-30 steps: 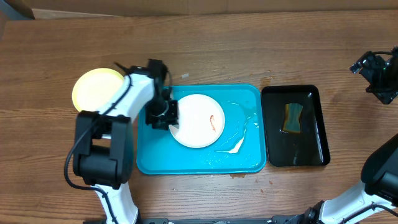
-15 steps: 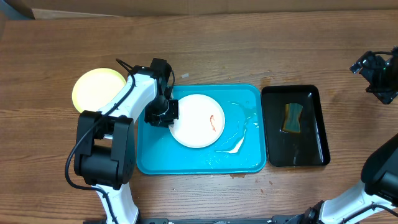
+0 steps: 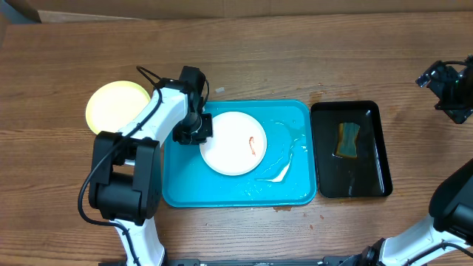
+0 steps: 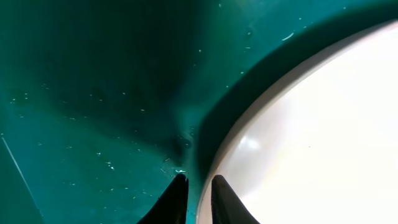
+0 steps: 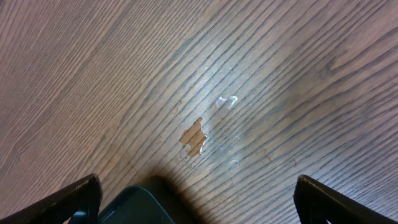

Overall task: Clean dirty plates on tray and stack at the side
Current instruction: 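Lower the right gripper into the black tray and grasp the sponge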

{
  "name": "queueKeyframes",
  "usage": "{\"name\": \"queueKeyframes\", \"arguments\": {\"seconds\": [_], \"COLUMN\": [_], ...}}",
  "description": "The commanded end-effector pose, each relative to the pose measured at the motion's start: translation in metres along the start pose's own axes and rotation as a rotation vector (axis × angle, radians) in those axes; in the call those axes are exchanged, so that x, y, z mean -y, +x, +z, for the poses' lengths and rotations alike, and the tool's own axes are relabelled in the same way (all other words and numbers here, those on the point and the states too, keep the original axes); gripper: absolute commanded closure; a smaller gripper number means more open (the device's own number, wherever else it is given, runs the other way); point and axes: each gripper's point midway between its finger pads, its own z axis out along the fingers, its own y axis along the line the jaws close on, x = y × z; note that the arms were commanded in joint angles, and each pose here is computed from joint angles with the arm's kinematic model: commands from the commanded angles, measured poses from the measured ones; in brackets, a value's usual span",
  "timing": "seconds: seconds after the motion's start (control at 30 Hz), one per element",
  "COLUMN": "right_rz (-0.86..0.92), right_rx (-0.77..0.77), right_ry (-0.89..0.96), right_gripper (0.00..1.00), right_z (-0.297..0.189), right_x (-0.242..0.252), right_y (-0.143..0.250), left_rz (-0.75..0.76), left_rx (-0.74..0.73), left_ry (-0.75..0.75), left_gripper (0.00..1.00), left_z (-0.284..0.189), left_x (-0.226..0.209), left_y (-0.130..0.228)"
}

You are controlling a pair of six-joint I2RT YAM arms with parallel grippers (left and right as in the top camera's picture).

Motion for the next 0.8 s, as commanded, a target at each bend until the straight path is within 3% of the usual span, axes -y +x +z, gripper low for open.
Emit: {"name": "queueKeyframes", "arguments": {"seconds": [0.0, 0.13, 0.33, 0.4, 0.57, 0.77], "right_rz": [-0.001, -0.008, -0.035, -0.076, -0.223, -0.368], "right_rx": [0.040, 0.059, -0.157, -0.230, -0.371, -0.443], "right_ry": [-0.011, -0.060, -0.285, -0.293, -0.068, 0.235], "right_gripper": [0.00, 0.00, 0.00, 0.08, 0.19, 0.20], "right_z": [-0.006, -0.007, -0.015, -0.017, -0.010, 0.007], "right_x": [-0.002, -0.011, -0.046, -0.054, -0.050, -0.036], "right_y": [-0.009, -0.014, 0.033, 0.055, 0.112, 0.173], "left_rz": [-0.006, 0.003, 0.008, 0.008, -0.001, -0.006], "left_rx": [-0.003, -0.002, 0.002, 0.002, 0.006, 0.004], "left_ry": [-0.016, -0.016, -0.015, -0.015, -0.013, -0.014], "left_gripper": [0.83, 0.83, 0.82, 0.82, 0.82, 0.81], "left_z": [0.004, 0.004, 0.004, 0.004, 0.005, 0.005], "left_x": [0.003, 0.006, 0.007, 0.007, 0.009, 0.009], "left_y": [0.002, 0.003, 0.002, 0.002, 0.002, 0.002]}}
